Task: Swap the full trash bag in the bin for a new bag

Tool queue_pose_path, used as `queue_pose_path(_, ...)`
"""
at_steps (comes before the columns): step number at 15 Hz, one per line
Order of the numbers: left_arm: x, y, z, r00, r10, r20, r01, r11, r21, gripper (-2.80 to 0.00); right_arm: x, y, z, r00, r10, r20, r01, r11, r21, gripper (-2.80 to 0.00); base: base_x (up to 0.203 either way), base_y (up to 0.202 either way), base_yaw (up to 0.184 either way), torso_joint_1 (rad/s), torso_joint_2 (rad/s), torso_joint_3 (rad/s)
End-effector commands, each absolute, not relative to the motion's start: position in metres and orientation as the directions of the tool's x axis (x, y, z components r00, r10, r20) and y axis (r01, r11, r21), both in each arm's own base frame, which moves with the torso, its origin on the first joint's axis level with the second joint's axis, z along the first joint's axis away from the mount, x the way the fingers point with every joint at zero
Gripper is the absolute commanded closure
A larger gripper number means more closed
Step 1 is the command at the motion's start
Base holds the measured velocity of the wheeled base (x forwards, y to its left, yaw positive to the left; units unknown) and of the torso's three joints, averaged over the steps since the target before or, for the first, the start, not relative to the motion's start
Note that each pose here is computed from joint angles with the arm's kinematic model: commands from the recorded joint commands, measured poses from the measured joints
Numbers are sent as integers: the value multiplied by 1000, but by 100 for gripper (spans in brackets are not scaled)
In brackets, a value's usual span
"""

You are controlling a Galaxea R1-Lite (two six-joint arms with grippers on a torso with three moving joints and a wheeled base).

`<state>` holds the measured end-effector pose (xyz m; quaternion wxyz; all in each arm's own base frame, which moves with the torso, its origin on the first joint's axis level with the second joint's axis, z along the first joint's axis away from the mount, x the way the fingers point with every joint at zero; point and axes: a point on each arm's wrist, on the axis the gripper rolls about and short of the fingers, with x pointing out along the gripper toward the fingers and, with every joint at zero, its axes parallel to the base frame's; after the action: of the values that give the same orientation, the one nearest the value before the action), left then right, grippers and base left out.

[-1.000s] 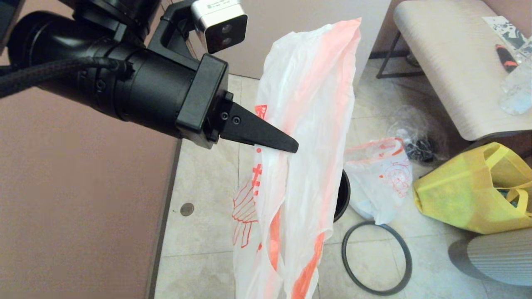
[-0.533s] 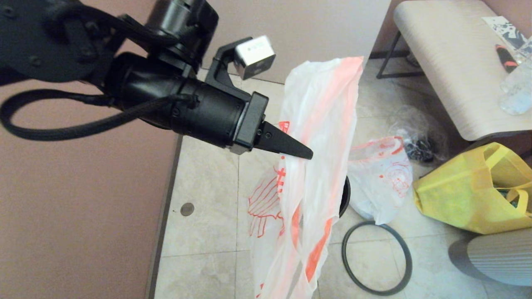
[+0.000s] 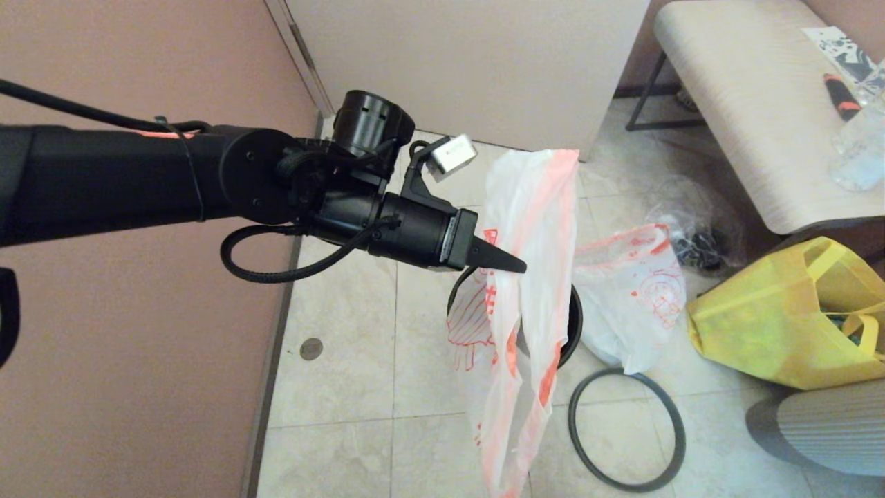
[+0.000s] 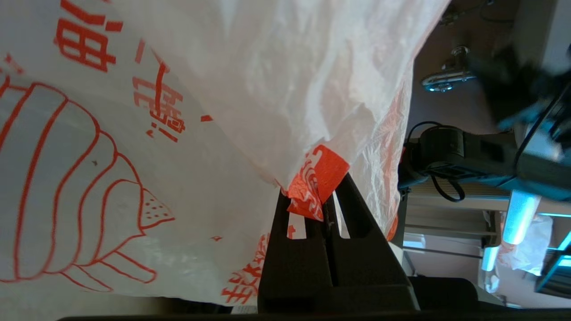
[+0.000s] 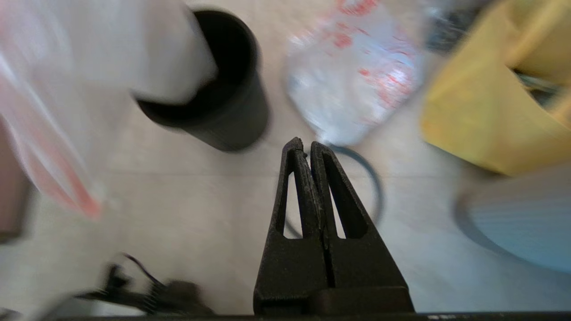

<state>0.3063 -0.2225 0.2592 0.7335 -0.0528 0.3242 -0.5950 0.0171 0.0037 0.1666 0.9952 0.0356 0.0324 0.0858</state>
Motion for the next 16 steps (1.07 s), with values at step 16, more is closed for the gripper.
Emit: queue_pose_path(16, 305, -197, 214, -16, -802, -597, 740, 392, -546, 0, 494, 132, 171, 797, 553, -243, -344, 746, 571, 0, 0, 0, 0, 0, 0, 0)
